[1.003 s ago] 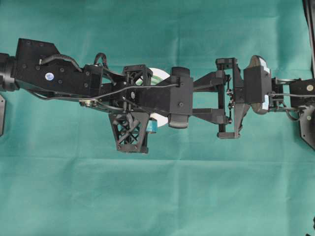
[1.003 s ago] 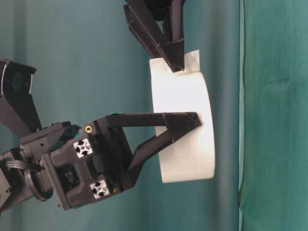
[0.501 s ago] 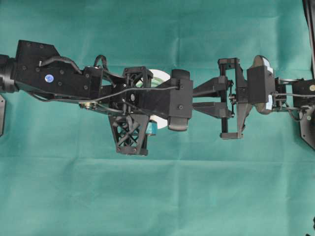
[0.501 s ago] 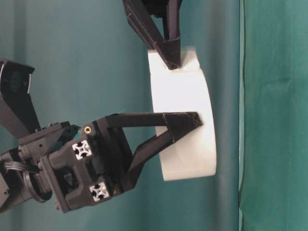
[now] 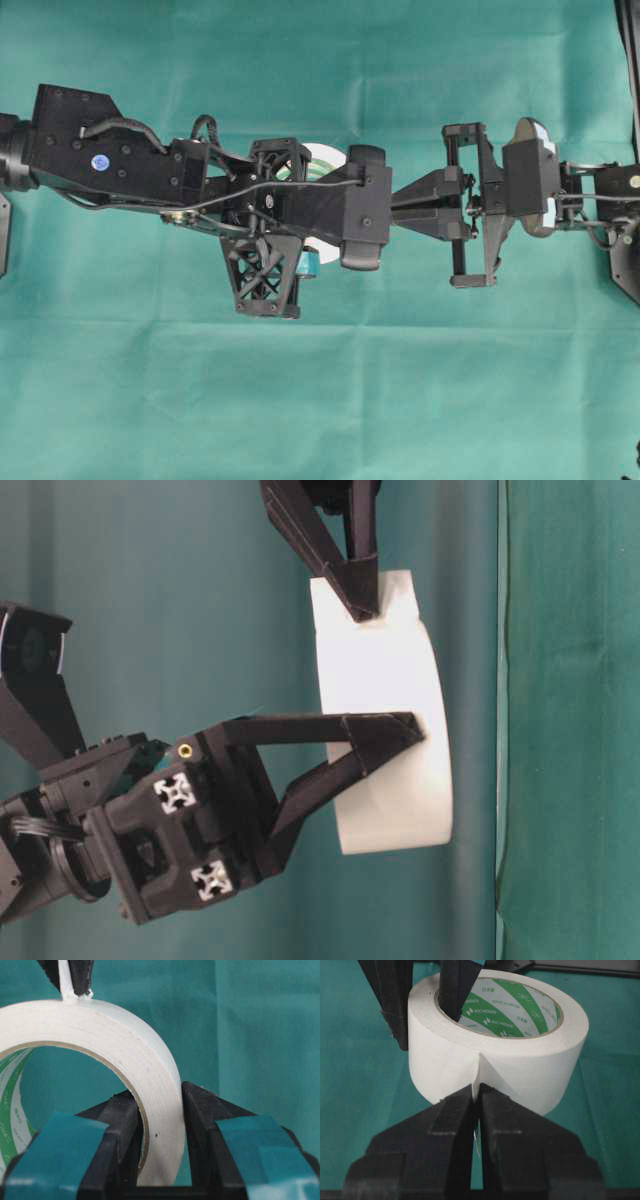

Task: Peel off the duct tape with your right arm.
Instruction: 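Close the right gripper on the loose tape end, then pull the left gripper with the roll away from the right gripper, unwinding tape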

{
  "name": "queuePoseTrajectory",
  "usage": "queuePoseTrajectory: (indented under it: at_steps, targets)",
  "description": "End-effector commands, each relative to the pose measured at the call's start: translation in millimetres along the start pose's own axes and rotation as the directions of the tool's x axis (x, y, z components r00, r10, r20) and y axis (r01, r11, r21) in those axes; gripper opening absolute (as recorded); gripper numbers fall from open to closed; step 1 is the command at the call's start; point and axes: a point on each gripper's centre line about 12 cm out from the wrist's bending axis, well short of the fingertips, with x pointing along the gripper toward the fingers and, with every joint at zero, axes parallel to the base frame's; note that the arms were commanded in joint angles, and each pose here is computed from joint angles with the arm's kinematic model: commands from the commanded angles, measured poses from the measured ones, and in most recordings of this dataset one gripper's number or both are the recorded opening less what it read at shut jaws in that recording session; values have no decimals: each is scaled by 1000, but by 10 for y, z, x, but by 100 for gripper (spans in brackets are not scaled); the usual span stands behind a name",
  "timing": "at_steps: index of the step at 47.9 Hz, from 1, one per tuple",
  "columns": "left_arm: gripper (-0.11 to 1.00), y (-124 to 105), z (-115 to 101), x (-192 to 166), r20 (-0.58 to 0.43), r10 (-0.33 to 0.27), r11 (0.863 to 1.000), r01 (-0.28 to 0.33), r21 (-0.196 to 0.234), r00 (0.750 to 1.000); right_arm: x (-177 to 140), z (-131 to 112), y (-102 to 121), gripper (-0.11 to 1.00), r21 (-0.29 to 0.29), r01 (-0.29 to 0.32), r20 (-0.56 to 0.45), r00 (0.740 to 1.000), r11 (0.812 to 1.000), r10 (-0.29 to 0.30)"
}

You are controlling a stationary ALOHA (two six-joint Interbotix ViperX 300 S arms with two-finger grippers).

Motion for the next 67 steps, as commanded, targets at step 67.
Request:
queuePoseTrajectory:
  at_steps: [67]
  targets:
    - [20,-602,-57,-71,5,-74,990,73,123,997,-155,13,-157,-9,36,55,47,997,998,-57]
